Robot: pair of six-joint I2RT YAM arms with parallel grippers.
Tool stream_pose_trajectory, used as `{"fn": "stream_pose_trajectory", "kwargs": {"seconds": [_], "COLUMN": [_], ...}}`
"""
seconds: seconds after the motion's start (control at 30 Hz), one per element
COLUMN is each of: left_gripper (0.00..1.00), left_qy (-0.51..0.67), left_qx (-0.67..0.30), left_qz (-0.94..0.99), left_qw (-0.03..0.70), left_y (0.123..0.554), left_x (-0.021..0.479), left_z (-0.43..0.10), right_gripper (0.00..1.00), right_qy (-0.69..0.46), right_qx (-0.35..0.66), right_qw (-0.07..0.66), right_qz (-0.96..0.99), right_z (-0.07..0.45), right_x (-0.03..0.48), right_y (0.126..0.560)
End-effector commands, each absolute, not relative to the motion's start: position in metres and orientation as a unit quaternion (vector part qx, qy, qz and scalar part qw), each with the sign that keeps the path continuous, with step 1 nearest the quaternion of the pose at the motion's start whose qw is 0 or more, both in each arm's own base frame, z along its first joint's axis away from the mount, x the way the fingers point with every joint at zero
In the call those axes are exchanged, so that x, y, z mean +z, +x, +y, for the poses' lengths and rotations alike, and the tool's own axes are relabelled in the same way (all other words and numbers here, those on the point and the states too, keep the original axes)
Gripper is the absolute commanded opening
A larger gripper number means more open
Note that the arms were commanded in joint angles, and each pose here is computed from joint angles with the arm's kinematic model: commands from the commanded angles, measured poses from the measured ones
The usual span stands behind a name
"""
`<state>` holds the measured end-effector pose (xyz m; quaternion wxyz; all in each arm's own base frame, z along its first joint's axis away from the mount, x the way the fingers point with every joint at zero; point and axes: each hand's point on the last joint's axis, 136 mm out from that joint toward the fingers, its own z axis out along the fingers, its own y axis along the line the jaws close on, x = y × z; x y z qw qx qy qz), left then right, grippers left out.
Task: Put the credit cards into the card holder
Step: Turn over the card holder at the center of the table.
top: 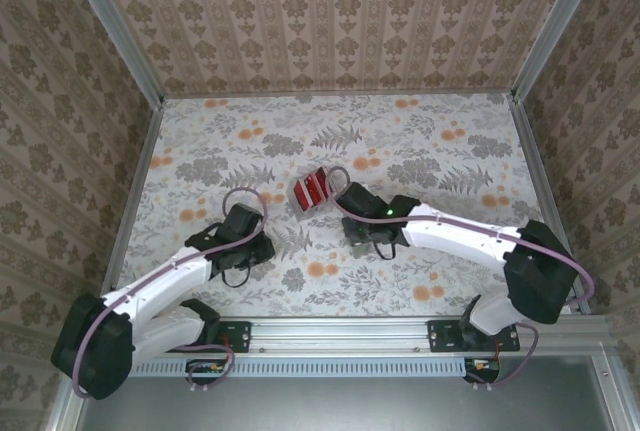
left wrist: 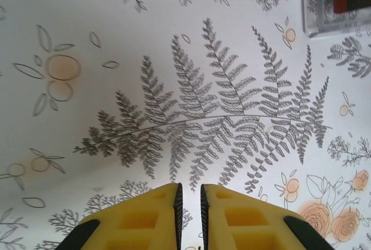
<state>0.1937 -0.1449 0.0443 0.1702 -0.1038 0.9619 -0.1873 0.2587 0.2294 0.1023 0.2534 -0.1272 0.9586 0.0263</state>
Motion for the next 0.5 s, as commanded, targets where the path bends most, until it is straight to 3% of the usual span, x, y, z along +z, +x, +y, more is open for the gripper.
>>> {"fn": "stream_pose_trajectory", "kwargs": {"seconds": [0.0, 0.27, 0.3, 0.37, 0.4, 0.47], "left_gripper": [0.18, 0.18, 0.18, 0.18, 0.18, 0.18], "left_qy": [-0.104, -0.098, -0.099, -0.101, -0.103, -0.104], "left_qx": [-0.174, -0.190, -0.192, -0.198, -0.199, -0.200], "left_qz": [0.964, 0.961, 0.961, 0.959, 0.959, 0.958], "left_qw": [0.171, 0.174, 0.173, 0.175, 0.176, 0.178], "left_y": [0.191, 0.195, 0.194, 0.194, 0.194, 0.194], "left_x": [0.039, 0.045, 0.045, 0.048, 0.047, 0.048], "left_z": [-0.136, -0.141, -0.141, -0.141, -0.140, -0.139], "right_gripper": [0.17, 0.23, 0.28, 0.59, 0.67, 0.71], "right_qy": [-0.152, -0.213, -0.221, -0.237, -0.238, -0.232], "right_qx": [-0.195, -0.267, -0.277, -0.273, -0.258, -0.199], "right_qw": [0.285, 0.250, 0.251, 0.252, 0.250, 0.248], "right_qz": [0.926, 0.906, 0.901, 0.897, 0.902, 0.919], "right_z": [0.158, 0.226, 0.236, 0.259, 0.267, 0.281], "right_x": [0.125, 0.072, 0.068, 0.060, 0.057, 0.053], "right_y": [0.263, 0.278, 0.279, 0.275, 0.272, 0.265]}}
